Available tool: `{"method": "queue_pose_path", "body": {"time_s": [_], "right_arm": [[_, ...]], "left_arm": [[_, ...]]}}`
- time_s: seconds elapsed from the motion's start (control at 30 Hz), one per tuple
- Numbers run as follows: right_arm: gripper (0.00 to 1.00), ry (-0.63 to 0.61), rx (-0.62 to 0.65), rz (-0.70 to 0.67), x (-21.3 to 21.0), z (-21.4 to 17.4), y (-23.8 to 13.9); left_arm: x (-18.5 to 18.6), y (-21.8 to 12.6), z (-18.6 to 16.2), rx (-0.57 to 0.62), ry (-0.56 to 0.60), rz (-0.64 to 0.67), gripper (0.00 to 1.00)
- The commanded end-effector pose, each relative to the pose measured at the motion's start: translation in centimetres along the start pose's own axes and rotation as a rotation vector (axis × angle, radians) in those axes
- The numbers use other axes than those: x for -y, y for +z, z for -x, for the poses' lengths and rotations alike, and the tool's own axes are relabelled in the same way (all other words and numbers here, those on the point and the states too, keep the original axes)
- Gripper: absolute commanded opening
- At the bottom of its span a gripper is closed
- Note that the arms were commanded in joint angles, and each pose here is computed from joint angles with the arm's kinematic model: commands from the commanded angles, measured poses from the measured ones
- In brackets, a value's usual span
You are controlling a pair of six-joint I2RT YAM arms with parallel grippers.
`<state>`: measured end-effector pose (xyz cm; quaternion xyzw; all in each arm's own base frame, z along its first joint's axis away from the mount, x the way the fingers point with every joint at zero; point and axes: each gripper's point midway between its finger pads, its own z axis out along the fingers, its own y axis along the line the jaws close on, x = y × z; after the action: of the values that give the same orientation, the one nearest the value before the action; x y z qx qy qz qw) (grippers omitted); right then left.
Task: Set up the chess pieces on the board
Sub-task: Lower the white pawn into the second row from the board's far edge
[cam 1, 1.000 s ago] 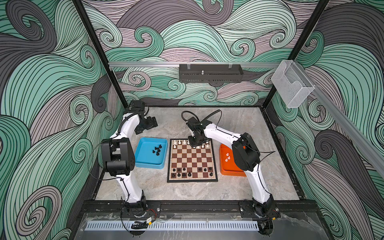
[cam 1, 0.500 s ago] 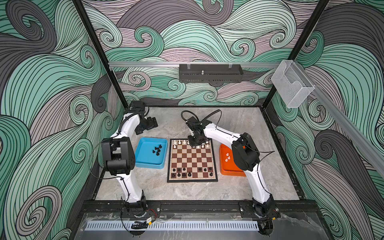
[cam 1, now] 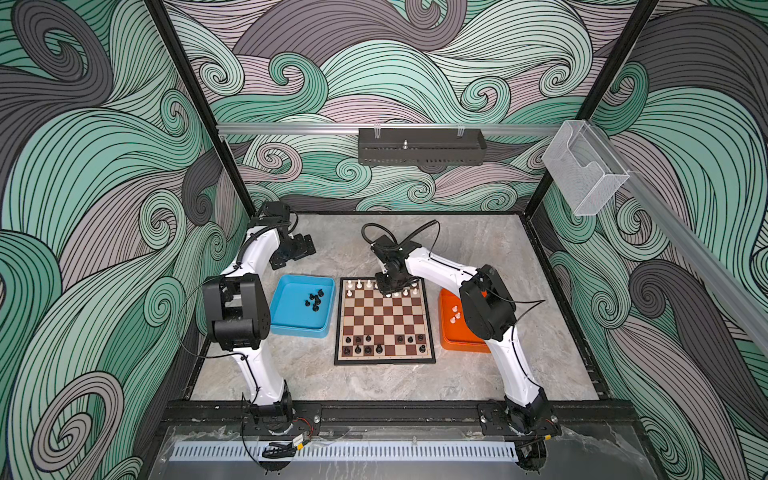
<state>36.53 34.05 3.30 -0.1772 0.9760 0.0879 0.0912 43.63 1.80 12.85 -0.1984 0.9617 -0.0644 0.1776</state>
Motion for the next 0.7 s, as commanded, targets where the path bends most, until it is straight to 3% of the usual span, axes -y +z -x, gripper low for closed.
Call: {"method": "queue_pose_path", "body": {"time_s": [0.0, 0.67], "right_arm": [[0.18, 0.006, -0.015, -0.003, -0.2, -0.3, 0.2], [0.27, -0.003, 0.048, 0.001, -0.5, 0.6, -2.7]], "left_arm": [[-0.2, 0.2, -0.1, -0.019, -0.016, -0.004, 0.99], [-0.2, 0.2, -0.1, -0.021, -0.019, -0.010, 0.99]]}}
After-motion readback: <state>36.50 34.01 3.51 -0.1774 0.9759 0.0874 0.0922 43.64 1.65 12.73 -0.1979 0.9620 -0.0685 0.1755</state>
